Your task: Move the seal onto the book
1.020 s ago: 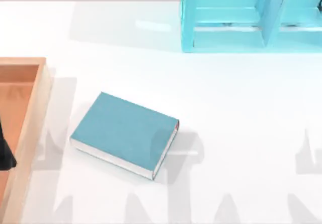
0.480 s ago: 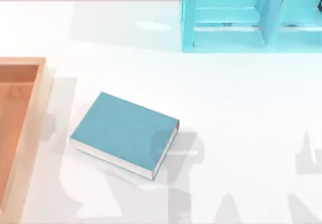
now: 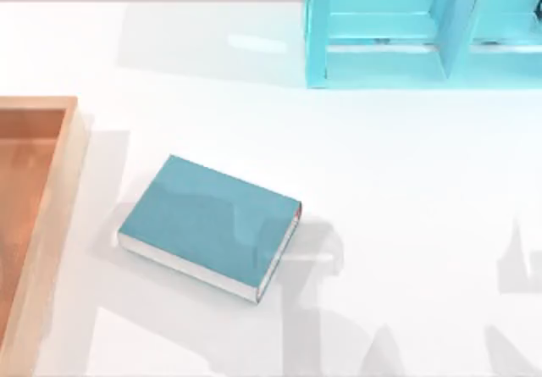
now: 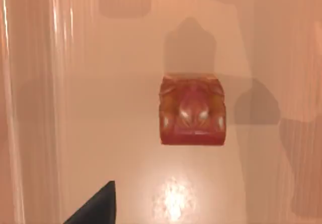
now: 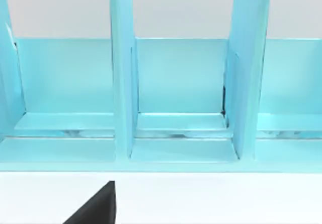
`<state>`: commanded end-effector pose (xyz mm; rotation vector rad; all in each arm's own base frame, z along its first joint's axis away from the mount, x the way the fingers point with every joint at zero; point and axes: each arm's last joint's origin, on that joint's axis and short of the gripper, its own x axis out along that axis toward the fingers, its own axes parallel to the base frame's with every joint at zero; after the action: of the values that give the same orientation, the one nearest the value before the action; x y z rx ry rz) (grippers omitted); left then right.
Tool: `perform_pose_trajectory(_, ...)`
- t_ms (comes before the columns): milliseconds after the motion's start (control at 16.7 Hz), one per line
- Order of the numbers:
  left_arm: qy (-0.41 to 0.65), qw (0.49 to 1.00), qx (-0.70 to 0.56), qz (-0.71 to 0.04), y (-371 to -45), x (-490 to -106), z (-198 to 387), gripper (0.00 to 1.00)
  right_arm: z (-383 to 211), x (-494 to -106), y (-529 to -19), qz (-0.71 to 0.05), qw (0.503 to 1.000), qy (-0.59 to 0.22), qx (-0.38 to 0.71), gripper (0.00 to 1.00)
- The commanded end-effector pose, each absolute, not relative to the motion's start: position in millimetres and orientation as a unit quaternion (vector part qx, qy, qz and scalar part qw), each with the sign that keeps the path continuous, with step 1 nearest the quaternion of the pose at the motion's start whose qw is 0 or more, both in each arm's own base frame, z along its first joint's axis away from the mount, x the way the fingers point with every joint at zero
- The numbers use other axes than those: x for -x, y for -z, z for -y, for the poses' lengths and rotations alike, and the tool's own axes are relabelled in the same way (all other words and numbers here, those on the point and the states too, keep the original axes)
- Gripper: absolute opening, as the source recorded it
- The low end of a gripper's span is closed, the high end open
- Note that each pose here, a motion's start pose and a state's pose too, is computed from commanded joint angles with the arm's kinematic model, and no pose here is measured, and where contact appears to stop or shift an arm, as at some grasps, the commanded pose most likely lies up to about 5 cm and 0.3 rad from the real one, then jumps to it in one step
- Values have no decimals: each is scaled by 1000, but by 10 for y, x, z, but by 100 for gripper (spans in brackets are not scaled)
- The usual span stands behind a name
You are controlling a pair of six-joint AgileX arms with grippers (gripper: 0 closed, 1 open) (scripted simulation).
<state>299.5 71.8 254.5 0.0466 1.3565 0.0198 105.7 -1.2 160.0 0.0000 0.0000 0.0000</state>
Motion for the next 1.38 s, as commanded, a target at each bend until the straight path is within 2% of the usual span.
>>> perform_pose_trajectory(300,6,715,-8,-699,-2333,-3366,-939,100,12,-1057,-1600,0,1000,0,0,100)
perform_pose_trajectory(780,8,709,-8,-705,-2272,-3407,-950,100,12,-1057,-1600,0,1000,0,0,100)
perform_pose_trajectory(1380,8,708,-7,-706,-1384,-3416,-965,100,12,-1057,-1600,0,1000,0,0,100)
